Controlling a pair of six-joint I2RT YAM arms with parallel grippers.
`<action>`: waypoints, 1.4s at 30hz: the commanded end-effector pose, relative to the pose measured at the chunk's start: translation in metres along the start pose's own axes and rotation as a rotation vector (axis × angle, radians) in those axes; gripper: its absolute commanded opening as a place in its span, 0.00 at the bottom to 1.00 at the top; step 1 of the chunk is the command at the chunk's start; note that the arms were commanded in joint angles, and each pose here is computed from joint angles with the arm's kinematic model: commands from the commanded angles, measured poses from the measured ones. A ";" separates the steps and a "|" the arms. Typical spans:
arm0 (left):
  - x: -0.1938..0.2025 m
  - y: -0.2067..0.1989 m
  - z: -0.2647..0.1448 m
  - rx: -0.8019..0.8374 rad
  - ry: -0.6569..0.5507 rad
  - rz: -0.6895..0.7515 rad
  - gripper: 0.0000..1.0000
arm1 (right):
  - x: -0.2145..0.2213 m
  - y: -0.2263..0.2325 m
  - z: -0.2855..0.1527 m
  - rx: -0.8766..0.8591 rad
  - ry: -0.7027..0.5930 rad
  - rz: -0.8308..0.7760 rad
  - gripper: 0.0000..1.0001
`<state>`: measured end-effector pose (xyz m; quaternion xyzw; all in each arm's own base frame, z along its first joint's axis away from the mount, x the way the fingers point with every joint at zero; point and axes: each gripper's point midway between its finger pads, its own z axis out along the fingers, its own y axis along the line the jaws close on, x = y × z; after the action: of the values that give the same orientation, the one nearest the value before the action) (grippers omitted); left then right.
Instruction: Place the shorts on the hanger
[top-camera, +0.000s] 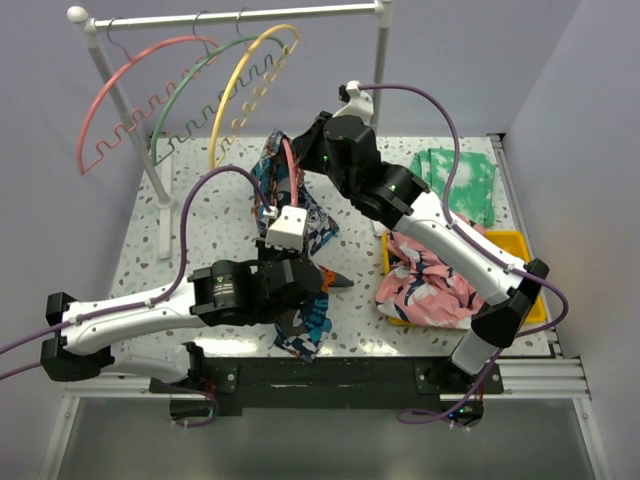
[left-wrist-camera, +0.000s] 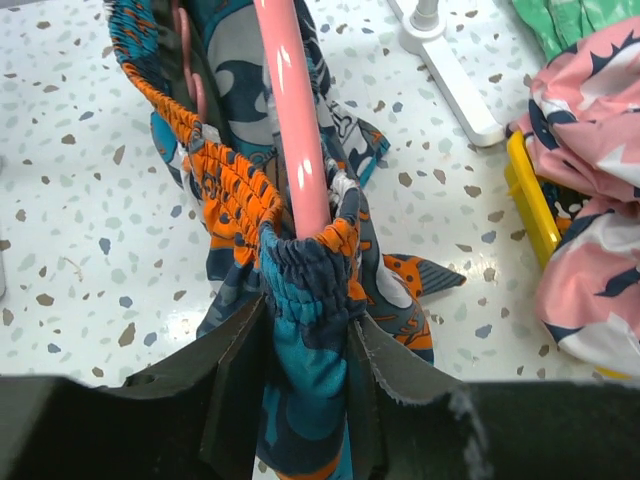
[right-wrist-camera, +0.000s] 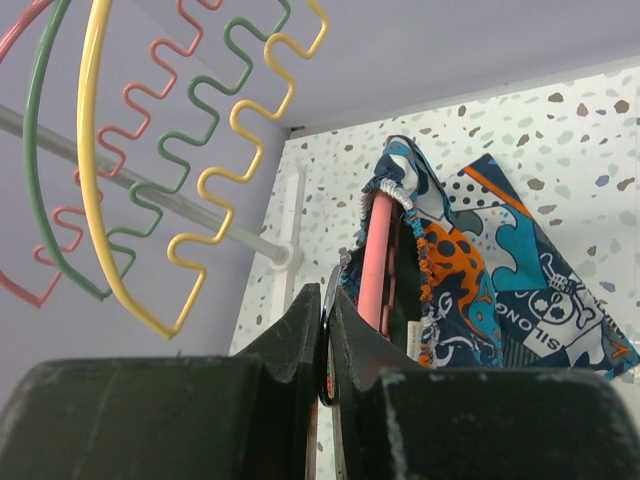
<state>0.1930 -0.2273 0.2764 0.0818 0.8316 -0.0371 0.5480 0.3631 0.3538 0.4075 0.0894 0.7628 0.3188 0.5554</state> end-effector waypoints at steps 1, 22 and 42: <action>-0.038 0.011 -0.003 -0.076 -0.142 -0.097 0.38 | -0.042 0.017 -0.022 -0.052 -0.103 0.064 0.00; -0.047 0.020 -0.008 0.033 -0.236 -0.126 0.00 | -0.046 0.024 -0.061 -0.151 -0.062 0.061 0.00; -0.081 -0.023 -0.027 0.341 -0.372 -0.392 0.00 | -0.057 0.009 -0.096 -0.198 -0.086 -0.128 0.48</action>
<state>0.1907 -0.2473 0.3152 0.0916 0.7429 -0.2138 0.6276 0.3022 0.3008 0.4589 0.0275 0.7244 0.3507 0.5929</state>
